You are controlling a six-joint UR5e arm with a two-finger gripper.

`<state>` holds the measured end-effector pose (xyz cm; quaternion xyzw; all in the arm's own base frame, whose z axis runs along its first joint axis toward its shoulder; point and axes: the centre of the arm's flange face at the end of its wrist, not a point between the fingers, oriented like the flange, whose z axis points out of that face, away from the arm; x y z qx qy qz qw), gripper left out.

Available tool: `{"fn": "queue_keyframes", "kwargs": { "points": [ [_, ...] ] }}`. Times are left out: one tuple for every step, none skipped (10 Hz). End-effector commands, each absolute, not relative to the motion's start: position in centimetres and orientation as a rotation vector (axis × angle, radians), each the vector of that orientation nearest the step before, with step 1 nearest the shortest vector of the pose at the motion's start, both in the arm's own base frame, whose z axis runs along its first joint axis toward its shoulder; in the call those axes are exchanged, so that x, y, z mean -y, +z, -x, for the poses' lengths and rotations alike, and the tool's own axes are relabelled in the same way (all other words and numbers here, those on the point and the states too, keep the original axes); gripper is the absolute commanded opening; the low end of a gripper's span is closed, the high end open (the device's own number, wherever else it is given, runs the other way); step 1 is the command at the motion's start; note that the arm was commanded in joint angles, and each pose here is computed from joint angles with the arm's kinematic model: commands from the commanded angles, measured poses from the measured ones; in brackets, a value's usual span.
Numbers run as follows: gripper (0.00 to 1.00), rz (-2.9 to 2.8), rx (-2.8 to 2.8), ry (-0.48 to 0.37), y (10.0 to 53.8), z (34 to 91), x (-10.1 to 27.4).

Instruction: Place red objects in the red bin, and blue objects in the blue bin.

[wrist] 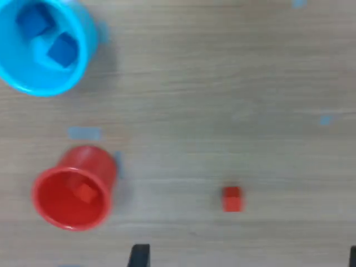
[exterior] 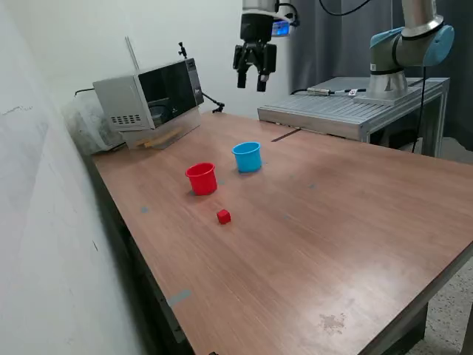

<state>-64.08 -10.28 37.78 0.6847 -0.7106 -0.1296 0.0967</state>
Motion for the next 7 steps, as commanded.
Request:
{"fn": "queue_keyframes", "kwargs": {
  "points": [
    [1.00, -2.070, 1.998, -0.412, 41.4, 59.4, 14.9],
    [1.00, -2.093, 1.974, -0.404, 41.3, 58.6, 16.4],
    [1.00, -2.087, 1.970, -0.403, 41.5, 58.3, 16.7],
    [1.00, -2.101, 1.947, -0.391, 41.3, 58.2, 17.7],
    [1.00, -2.111, 1.944, -0.343, 39.7, 58.8, 18.1],
    [1.00, -2.123, 1.954, -0.318, 37.9, 60.6, 18.3],
    [1.00, -2.130, 1.957, -0.309, 36.7, 63.5, 18.7]
  ]
}}
